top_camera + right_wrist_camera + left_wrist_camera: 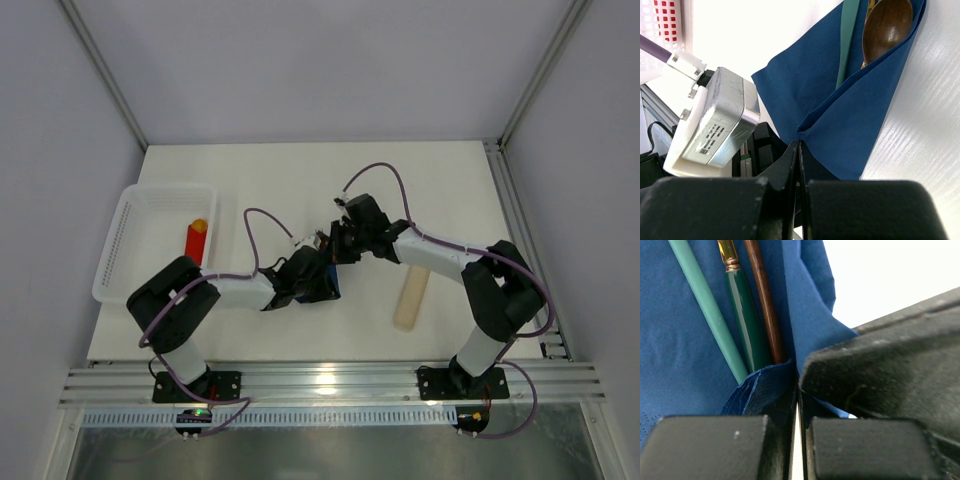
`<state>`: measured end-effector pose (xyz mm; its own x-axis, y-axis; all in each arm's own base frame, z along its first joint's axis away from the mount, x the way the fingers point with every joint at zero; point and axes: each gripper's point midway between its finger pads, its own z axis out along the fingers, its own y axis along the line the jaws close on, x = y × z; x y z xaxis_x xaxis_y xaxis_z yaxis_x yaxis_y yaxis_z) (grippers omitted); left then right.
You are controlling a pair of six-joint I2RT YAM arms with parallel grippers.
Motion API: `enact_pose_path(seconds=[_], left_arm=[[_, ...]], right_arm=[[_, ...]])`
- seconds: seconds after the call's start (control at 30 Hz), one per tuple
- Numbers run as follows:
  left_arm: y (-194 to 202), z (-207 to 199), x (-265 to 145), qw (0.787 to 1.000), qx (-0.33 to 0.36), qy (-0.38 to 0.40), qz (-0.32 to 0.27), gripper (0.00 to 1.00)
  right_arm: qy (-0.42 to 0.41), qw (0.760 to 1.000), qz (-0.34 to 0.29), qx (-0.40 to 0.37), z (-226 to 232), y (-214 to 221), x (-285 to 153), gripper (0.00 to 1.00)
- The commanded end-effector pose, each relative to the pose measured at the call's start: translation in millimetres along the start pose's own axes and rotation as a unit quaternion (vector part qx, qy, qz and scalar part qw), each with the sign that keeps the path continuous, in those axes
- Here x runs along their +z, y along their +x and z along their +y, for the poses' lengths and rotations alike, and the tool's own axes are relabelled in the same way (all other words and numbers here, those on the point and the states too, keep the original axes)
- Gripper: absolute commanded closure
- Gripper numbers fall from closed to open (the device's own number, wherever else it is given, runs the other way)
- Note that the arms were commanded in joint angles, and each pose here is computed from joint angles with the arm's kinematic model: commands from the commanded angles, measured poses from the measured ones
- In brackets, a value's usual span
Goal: Place the utensils on the paper napkin and roll it up
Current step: Roll the napkin at the center of the board.
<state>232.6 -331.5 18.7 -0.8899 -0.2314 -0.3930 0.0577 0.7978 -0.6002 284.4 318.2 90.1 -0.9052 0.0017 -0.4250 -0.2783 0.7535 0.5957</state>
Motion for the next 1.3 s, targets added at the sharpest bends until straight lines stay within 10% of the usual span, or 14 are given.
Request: enact_pose_path(seconds=[0.0, 1.27], left_arm=[[3, 5, -4, 1.0, 0.019, -0.019, -0.009, 1.0], [-26, 14, -50, 0.993, 0.061, -0.068, -0.079, 1.0]], right_arm=[[-0.039, 0.999, -0.022, -0.011, 28, -16, -2, 0.96], [-0.035, 0.999, -0.017, -0.021, 22, -5, -5, 0.97]])
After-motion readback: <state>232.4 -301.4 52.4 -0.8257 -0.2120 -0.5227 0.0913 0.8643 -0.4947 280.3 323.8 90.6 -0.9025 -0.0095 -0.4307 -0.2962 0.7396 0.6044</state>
